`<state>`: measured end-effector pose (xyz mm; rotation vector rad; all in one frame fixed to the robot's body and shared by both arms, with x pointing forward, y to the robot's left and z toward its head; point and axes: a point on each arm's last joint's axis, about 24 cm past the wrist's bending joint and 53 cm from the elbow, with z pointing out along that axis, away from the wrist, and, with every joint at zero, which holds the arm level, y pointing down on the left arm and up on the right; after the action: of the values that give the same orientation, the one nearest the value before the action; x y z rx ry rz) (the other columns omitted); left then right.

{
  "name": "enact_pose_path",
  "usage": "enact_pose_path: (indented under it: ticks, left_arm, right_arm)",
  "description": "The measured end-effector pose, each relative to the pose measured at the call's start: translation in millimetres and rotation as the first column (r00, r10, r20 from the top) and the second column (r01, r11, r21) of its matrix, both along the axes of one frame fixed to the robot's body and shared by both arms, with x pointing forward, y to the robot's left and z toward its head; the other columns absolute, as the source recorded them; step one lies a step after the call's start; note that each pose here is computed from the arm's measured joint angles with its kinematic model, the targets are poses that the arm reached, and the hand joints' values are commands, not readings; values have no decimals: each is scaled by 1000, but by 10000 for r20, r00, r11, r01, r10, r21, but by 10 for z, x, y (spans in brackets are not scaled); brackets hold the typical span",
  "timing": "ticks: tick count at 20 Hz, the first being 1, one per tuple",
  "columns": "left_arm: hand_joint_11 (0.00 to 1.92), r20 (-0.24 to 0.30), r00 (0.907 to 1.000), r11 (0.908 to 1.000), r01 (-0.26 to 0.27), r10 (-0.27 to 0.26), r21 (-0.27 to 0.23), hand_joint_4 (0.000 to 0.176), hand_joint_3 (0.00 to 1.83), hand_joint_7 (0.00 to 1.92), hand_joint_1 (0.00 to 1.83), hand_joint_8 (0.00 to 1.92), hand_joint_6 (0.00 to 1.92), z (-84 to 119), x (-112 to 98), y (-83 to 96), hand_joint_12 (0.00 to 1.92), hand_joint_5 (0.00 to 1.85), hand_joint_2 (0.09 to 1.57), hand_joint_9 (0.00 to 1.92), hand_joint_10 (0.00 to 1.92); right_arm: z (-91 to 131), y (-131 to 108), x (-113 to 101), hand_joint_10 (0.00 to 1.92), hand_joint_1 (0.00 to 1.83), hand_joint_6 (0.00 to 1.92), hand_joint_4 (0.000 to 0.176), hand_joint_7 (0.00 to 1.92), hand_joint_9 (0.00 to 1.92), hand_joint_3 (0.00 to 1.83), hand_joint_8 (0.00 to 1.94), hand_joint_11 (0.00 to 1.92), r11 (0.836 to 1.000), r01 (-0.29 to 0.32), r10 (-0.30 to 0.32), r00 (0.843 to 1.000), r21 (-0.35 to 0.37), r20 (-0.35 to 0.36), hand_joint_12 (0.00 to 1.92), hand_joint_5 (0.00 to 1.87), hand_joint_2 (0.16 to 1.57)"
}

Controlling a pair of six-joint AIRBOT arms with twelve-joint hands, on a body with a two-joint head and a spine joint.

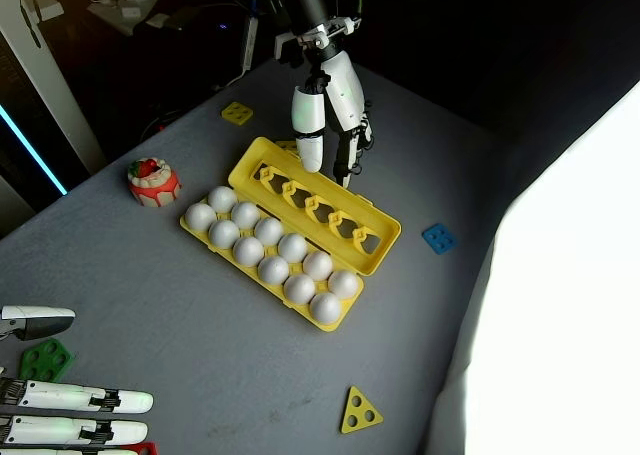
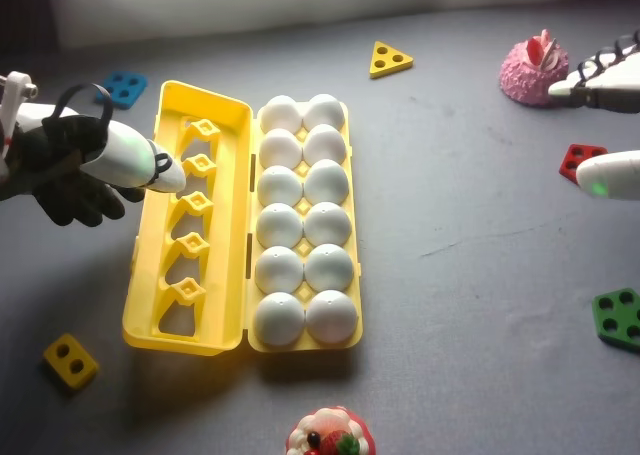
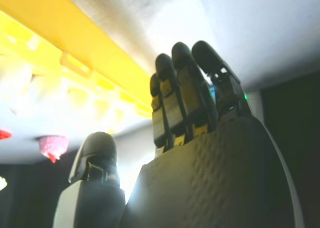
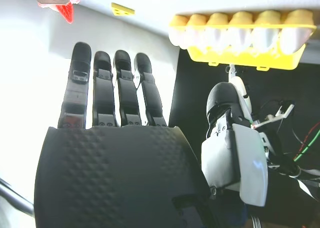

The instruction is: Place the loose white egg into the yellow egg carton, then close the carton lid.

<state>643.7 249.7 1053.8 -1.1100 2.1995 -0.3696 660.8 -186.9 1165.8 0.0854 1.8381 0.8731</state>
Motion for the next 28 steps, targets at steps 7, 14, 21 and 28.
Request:
enact_pose_path:
  ticks: [7, 14, 21, 28]
  left_arm:
    - [0, -85, 9998, 9997, -193, 191, -173, 0, 1, 455, 88, 1, 1, -106, -10, -3, 1225, 403, 1331, 429, 0]
    - [0, -24, 9997, 9994, -243, 243, -246, 2, 0, 465, 143, 2, 1, -96, 30, 27, 1195, 390, 1322, 425, 2]
    - [0, 276, 9996, 10000, -49, 51, -62, 0, 0, 471, 137, 3, 12, 28, 147, 51, 1208, 417, 1318, 433, 4]
    - [0, -46, 9999, 9999, -146, 146, 36, 0, 0, 477, 159, 3, 6, -95, 70, 98, 1239, 415, 1311, 441, 5]
  right_arm:
    - [-39, -11, -17, 10, 44, 11, 0, 230, 137, 0, 6, 0, 9998, -54, 53, 10000, -167, -34, 387, 258, 1225]
    - [-66, -16, -26, 3, 37, 2, 0, 219, 130, 1, 1, 0, 9997, -64, 62, 9999, -216, -84, 404, 249, 1232]
    - [-41, -8, -25, 2, 79, 5, 0, 234, 136, 0, 3, 0, 9999, -80, 80, 10000, -148, 2, 373, 264, 1229]
    - [-34, 15, -38, 5, 61, 6, 0, 226, 131, 2, 2, 0, 9999, -127, 127, 9999, -101, 18, 429, 258, 1235]
